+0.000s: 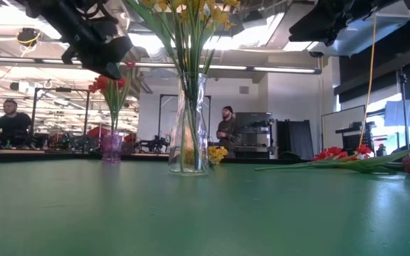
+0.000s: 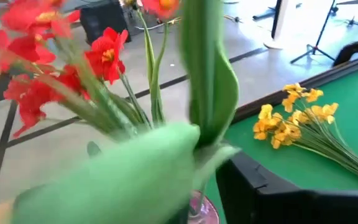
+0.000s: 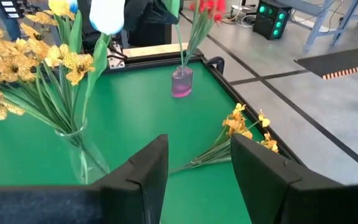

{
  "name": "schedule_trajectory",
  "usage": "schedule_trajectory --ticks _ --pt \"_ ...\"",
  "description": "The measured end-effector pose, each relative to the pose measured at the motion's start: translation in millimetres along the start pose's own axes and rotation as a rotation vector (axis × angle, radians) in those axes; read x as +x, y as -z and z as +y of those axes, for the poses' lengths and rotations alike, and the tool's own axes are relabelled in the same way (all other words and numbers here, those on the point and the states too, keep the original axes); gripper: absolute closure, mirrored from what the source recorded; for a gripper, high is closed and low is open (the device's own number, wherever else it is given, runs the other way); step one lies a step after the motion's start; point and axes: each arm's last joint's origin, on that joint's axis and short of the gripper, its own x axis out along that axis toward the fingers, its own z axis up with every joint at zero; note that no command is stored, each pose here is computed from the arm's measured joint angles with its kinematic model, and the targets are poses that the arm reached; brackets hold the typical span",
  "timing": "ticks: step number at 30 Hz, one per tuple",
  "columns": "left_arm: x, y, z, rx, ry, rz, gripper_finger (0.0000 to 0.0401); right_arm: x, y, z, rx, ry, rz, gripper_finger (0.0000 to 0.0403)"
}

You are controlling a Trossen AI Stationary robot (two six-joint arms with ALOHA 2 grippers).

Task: Sort flowers into vase by color
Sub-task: Put the bottom red tulip into the pink vase, then put the dark red tulip into the pink vase

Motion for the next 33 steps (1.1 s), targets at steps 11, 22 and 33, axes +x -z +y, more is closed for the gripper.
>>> schedule_trajectory --ticks 11,22,33 --pt "-3 2 2 0.077 -0.003 0.047 0.0202 0 0 0 0.000 0.000 0.001 0.0231" --pt "-29 -14 15 0.083 -0.039 0.204 0.0167 0 0 0 0.021 -0.001 0.003 0.0231" --pt "-59 -16 27 -0.003 0.011 0.440 0.0167 0 0 0 0.022 -0.003 0.004 0.0231"
